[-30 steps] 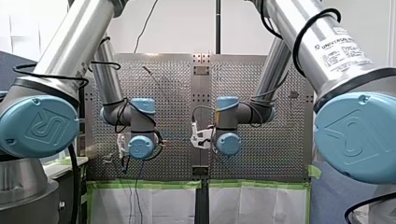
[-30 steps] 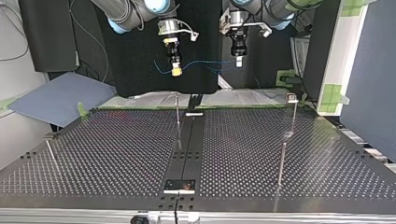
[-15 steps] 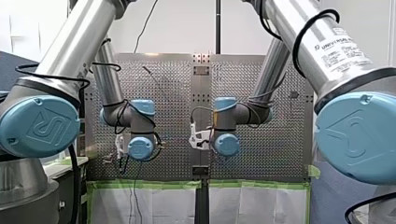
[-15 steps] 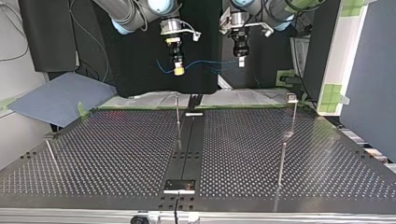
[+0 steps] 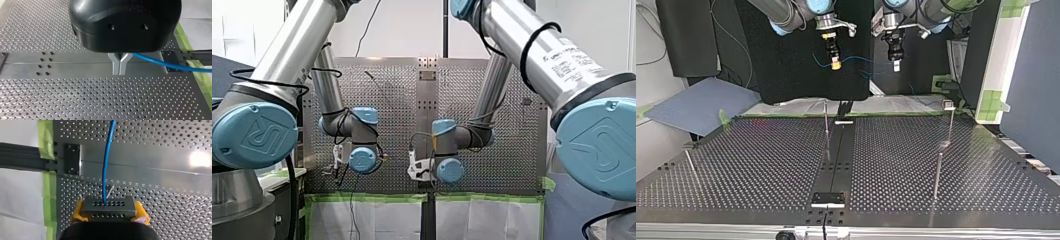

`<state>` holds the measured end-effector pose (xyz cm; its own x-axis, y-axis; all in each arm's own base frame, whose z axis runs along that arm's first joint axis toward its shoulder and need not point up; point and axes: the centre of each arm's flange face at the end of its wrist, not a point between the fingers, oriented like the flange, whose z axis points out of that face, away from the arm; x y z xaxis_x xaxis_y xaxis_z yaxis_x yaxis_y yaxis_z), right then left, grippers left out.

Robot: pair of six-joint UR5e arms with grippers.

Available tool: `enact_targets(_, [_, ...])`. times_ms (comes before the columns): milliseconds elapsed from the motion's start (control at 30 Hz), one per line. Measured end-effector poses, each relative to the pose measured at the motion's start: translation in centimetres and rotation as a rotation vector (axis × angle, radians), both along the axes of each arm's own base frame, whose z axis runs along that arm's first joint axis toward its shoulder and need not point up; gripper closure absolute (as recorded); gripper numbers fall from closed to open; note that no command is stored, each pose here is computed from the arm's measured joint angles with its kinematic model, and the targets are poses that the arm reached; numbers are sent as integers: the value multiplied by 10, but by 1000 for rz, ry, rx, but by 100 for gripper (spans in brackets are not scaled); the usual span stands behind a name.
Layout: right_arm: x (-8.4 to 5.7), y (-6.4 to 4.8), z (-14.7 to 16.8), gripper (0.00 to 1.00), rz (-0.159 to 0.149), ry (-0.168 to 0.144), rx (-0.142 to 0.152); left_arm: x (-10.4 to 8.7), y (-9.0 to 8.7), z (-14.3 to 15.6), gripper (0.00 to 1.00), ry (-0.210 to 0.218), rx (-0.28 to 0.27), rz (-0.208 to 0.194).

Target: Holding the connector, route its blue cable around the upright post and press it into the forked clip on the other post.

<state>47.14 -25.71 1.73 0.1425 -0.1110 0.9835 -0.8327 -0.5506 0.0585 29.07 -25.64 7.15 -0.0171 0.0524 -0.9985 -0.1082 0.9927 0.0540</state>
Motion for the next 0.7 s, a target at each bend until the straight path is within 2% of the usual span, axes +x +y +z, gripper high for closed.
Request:
enact_targets(233, [0,0,-2,93,-1,3,3,0,1,-1,100,3,2,-2])
enact_targets(333, [0,-4,2,93,-15,-1,2,-1,0,2,100,3,-3,-11])
enact_targets(500, [6,-11,22,93,-50,-36,0,-1,-1,14,100,-8,-33,-19])
enact_targets(600, [4,-16,34,93,-76,-58,8,0,0,23,100,-19,-54,-16])
enact_targets(700, [4,-21,48,93,-90,-78,13,2,2,31,100,-33,-76,-5])
